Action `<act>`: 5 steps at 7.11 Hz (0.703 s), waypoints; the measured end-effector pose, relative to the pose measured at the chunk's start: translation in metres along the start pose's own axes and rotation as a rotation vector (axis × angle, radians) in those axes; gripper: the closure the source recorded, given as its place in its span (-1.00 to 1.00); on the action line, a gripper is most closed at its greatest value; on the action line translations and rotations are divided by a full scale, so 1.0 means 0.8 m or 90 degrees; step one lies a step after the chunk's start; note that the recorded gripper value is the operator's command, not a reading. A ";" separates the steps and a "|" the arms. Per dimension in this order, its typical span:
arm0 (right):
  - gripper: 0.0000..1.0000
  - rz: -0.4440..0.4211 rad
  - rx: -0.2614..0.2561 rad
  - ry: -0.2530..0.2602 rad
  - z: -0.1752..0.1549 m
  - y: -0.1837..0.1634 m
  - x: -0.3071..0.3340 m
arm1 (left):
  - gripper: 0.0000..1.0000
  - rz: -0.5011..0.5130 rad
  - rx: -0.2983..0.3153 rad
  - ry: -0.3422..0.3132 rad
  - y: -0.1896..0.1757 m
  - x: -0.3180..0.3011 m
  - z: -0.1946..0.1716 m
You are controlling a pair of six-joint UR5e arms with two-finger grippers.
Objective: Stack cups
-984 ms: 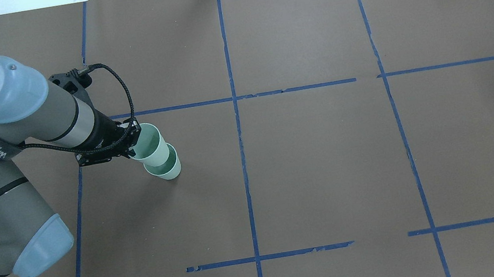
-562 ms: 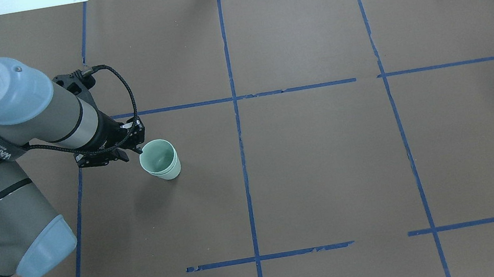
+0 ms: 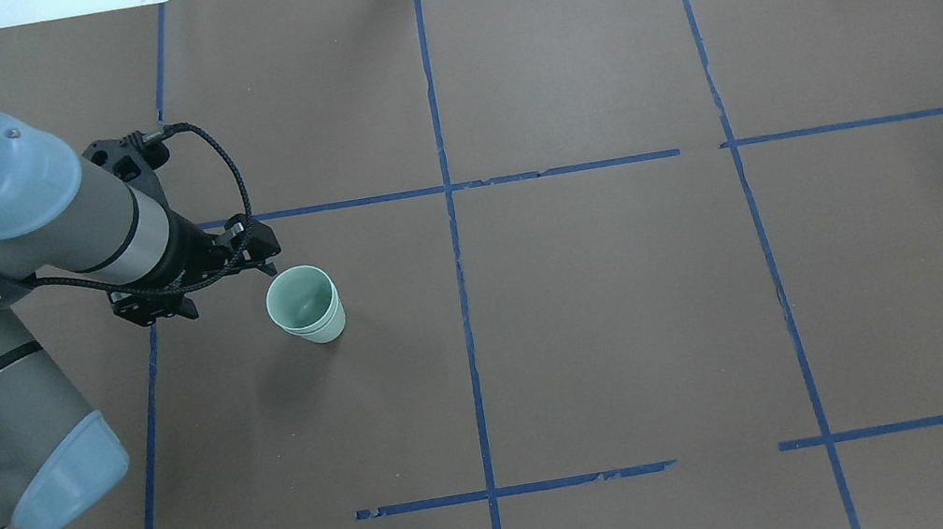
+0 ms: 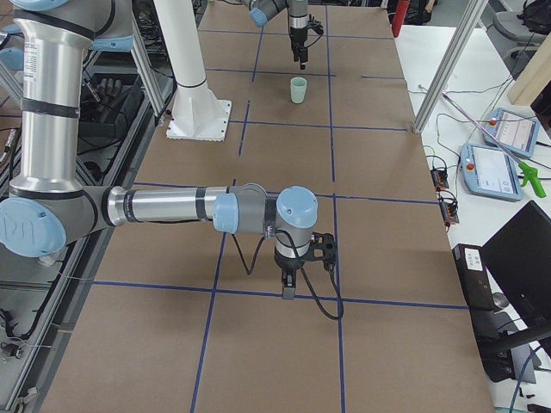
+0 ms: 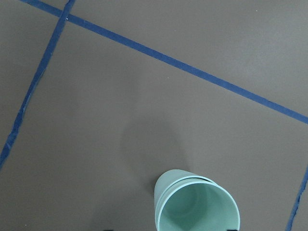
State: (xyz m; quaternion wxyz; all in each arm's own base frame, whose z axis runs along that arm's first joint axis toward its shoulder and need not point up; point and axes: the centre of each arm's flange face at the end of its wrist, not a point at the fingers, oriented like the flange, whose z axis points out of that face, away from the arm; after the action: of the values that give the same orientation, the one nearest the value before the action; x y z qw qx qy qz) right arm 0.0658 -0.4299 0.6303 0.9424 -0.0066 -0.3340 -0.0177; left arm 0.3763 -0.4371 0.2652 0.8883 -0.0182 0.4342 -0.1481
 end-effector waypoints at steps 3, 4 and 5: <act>-1.00 0.000 0.000 0.000 0.000 0.000 0.000 | -1.00 0.181 0.003 -0.054 -0.094 -0.159 -0.035; -1.00 0.000 0.000 0.000 0.000 0.000 0.000 | -1.00 0.247 0.004 -0.084 -0.138 -0.242 -0.054; -1.00 0.000 0.000 0.000 0.000 0.000 0.000 | -1.00 0.302 0.000 -0.115 -0.180 -0.332 -0.072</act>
State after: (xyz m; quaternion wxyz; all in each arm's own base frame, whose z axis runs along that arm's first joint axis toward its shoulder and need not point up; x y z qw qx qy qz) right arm 0.0658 -0.4298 0.6303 0.9424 -0.0066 -0.3340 -0.0177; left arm 0.1418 -0.4948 0.4559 0.9334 0.0712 0.3453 0.0663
